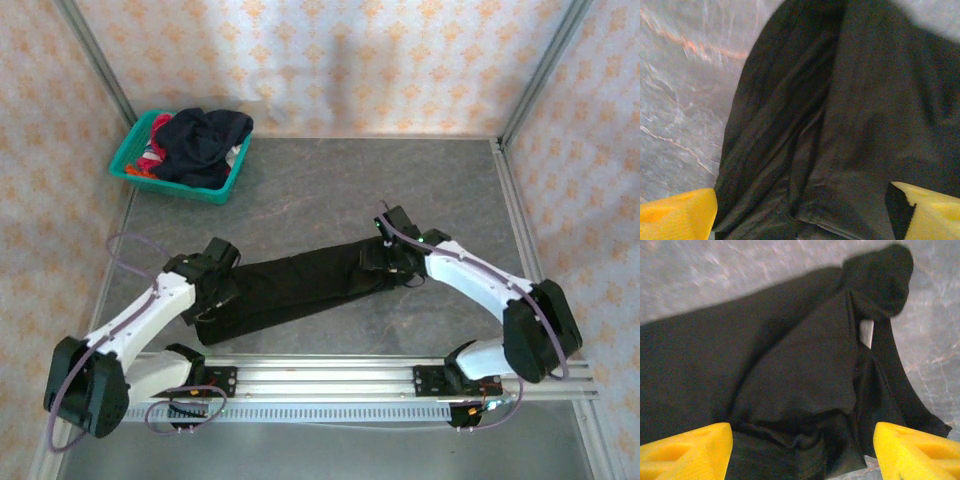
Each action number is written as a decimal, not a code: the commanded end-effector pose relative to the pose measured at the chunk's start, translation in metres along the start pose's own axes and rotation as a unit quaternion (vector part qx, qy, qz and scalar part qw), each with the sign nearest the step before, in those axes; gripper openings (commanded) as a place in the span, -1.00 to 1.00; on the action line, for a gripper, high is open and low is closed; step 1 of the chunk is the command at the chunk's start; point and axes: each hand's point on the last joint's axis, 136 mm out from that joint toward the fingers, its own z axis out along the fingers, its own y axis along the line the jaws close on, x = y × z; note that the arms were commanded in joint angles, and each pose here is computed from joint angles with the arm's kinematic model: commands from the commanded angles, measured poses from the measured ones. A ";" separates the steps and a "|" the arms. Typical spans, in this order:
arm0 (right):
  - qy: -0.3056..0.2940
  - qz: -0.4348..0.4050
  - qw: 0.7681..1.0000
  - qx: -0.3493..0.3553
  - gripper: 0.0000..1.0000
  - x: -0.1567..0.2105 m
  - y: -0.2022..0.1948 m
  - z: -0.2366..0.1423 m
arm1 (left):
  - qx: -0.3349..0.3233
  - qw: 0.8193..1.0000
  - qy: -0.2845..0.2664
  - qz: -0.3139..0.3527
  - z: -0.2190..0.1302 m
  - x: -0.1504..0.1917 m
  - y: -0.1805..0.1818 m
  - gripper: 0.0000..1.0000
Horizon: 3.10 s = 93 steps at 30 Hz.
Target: Fold and stack the t-shirts
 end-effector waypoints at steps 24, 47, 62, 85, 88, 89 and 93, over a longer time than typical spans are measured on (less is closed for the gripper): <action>0.073 0.018 0.996 0.053 -0.33 -0.033 -0.016 0.114 | 0.063 0.997 0.011 0.039 0.030 -0.002 -0.083 -0.52; -0.037 -0.007 0.996 -0.081 0.26 -0.074 0.063 0.043 | -0.028 0.989 -0.024 0.144 0.050 -0.098 -0.114 0.18; 0.004 0.076 0.997 -0.026 -0.42 -0.067 0.033 0.099 | -0.011 0.990 0.067 0.123 0.073 -0.014 -0.069 -0.47; 0.006 0.069 0.997 -0.038 -0.43 -0.208 0.024 0.176 | 0.113 0.980 0.038 0.158 0.025 0.071 -0.195 -0.42; -0.019 0.061 0.997 -0.036 -0.38 -0.218 0.026 0.148 | 0.100 0.982 0.000 0.161 0.012 0.054 -0.190 -0.38; -0.036 0.057 0.997 -0.035 -0.35 -0.222 0.026 0.132 | 0.099 0.982 -0.017 0.162 0.005 0.047 -0.187 -0.37; -0.074 0.066 0.994 -0.054 -0.11 -0.210 0.029 0.084 | 0.111 0.981 -0.049 0.154 -0.013 0.027 -0.172 -0.25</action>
